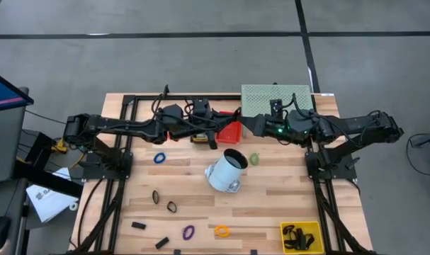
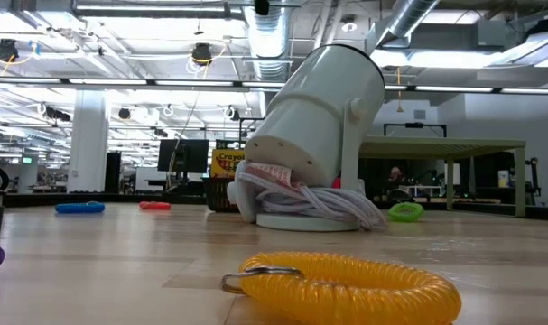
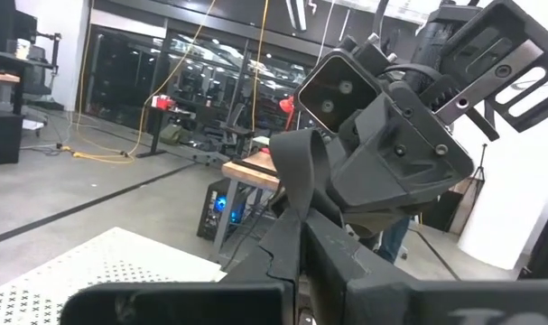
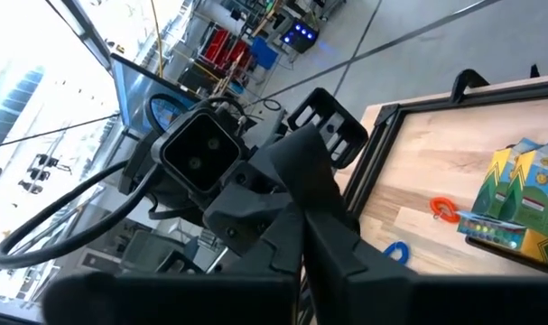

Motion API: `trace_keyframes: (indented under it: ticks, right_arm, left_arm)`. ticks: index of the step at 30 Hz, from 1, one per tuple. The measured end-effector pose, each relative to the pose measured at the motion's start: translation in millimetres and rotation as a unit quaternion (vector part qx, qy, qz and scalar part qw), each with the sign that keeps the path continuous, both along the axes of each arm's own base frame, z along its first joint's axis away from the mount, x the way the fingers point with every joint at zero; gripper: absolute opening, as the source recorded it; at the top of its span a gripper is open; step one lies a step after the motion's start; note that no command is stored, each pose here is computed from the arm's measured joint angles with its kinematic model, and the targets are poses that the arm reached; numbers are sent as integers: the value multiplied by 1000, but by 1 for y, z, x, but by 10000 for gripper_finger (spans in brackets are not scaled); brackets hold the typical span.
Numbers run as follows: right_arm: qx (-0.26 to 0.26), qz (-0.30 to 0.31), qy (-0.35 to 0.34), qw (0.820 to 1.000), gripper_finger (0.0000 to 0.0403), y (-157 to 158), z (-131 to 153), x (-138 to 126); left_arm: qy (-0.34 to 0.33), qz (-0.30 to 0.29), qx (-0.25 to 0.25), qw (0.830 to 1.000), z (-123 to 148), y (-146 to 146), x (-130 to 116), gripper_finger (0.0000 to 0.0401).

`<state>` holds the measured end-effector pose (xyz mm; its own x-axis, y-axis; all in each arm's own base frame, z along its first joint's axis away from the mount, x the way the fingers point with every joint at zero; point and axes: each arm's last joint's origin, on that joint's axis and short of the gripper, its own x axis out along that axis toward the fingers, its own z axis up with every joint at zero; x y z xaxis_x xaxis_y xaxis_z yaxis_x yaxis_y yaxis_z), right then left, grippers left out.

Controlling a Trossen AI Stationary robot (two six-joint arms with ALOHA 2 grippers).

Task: Pick & Place Office Desk Supplies
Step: Put the black rubber band into the yellow bin

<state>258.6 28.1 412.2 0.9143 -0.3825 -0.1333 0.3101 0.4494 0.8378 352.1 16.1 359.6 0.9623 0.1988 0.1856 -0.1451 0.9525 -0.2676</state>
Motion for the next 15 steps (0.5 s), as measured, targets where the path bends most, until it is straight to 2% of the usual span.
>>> trace_keyframes:
  ticks: [8,15]
  right_arm:
    - [-7,3,2,1000,1,1,0,0]
    - [-12,6,4,1000,1,2,0,0]
  left_arm:
    - [-4,-2,0,1000,4,-2,-3,1]
    - [13,4,5,1000,14,-1,-18,1]
